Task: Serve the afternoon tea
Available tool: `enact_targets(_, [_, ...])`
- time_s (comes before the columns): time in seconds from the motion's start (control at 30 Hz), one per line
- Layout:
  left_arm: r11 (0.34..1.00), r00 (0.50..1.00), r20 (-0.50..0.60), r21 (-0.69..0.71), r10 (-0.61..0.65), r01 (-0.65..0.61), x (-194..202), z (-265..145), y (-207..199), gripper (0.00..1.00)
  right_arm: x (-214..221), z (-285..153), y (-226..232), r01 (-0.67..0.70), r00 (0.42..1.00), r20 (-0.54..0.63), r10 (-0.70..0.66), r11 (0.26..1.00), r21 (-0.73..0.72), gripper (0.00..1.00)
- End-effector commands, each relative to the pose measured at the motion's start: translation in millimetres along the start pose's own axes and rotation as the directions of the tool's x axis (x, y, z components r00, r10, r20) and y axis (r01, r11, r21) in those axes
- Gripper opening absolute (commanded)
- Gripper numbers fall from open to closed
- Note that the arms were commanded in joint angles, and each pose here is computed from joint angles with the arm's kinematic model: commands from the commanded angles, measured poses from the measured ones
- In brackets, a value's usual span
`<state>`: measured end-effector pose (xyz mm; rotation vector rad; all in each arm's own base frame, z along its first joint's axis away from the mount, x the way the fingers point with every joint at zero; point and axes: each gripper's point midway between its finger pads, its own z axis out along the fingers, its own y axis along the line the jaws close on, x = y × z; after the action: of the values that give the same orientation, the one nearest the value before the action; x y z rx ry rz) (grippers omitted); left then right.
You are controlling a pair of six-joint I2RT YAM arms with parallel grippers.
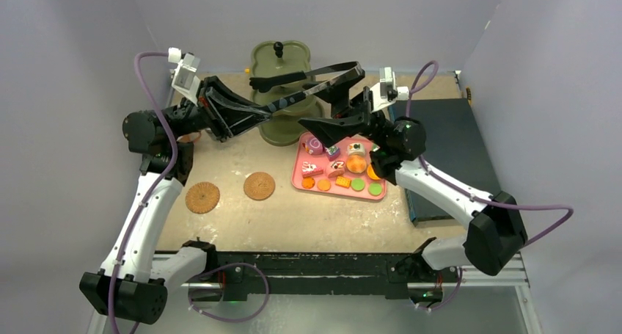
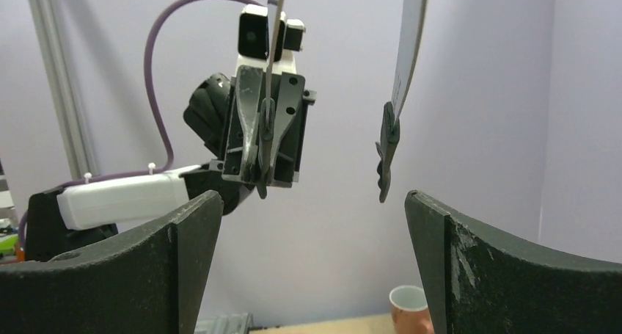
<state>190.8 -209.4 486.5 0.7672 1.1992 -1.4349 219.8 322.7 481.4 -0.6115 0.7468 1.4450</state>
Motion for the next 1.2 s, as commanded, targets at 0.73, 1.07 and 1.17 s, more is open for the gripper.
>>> enact_targets(0.73, [0.995, 0.995, 0.013, 0.023, 0.102, -0.102, 9.1, 1.8, -4.2, 0.00, -28.5, 40.3, 17.9, -0.016, 0.997, 0.076, 0.023, 0.996, -0.093, 0.93])
enact_targets(1.07, [0.993, 0.994, 0.004, 0.019, 0.112, -0.112, 9.9, 2.1, -2.6, 0.00, -21.6, 43.3, 19.7, -0.060, 0.998, 0.029, 0.064, 0.992, -0.113, 0.76])
enact_targets(1.17, [0.993, 0.993, 0.003, 0.024, 0.119, -0.119, 9.1, 2.0, -5.1, 0.00, -12.2, 40.8, 19.4, -0.091, 0.996, -0.021, 0.089, 0.990, -0.108, 0.72])
